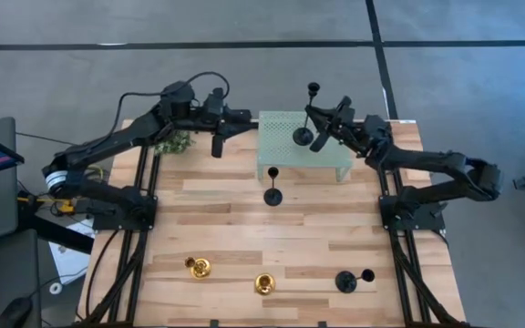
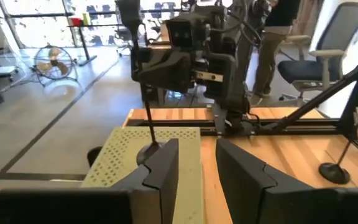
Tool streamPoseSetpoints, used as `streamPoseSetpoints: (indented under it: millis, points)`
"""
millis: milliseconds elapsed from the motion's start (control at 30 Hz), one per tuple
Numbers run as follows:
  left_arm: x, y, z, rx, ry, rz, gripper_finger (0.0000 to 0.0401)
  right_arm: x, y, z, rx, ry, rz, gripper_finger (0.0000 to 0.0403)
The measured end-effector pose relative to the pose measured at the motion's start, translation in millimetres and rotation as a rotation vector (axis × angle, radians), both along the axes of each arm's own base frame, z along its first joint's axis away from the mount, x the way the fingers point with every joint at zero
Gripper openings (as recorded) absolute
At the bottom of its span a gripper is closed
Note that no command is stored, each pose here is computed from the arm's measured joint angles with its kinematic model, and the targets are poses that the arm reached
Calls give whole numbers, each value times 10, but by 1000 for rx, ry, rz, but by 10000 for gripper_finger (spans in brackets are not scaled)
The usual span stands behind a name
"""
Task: Pick & Place candle stick holders
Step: Put the left black candle holder on the shelf
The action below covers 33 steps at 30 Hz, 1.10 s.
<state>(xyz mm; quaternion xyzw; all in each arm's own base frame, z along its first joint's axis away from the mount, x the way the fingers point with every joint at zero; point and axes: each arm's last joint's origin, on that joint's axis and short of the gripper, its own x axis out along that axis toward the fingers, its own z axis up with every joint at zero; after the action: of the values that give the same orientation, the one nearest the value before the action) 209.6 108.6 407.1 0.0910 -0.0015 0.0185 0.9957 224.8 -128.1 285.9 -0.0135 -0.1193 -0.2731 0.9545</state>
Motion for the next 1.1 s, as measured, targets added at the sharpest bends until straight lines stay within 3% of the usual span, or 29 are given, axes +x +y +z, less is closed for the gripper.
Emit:
streamPoseSetpoints:
  millis: [433, 1100]
  points:
    - [-64, -34, -89, -4, 6, 10, 108, 101, -245, -286, 67, 58, -73, 0]
    - [-64, -34, -85, 5, 3, 10, 108, 65, -303, -326, 93, 99, -107, 0]
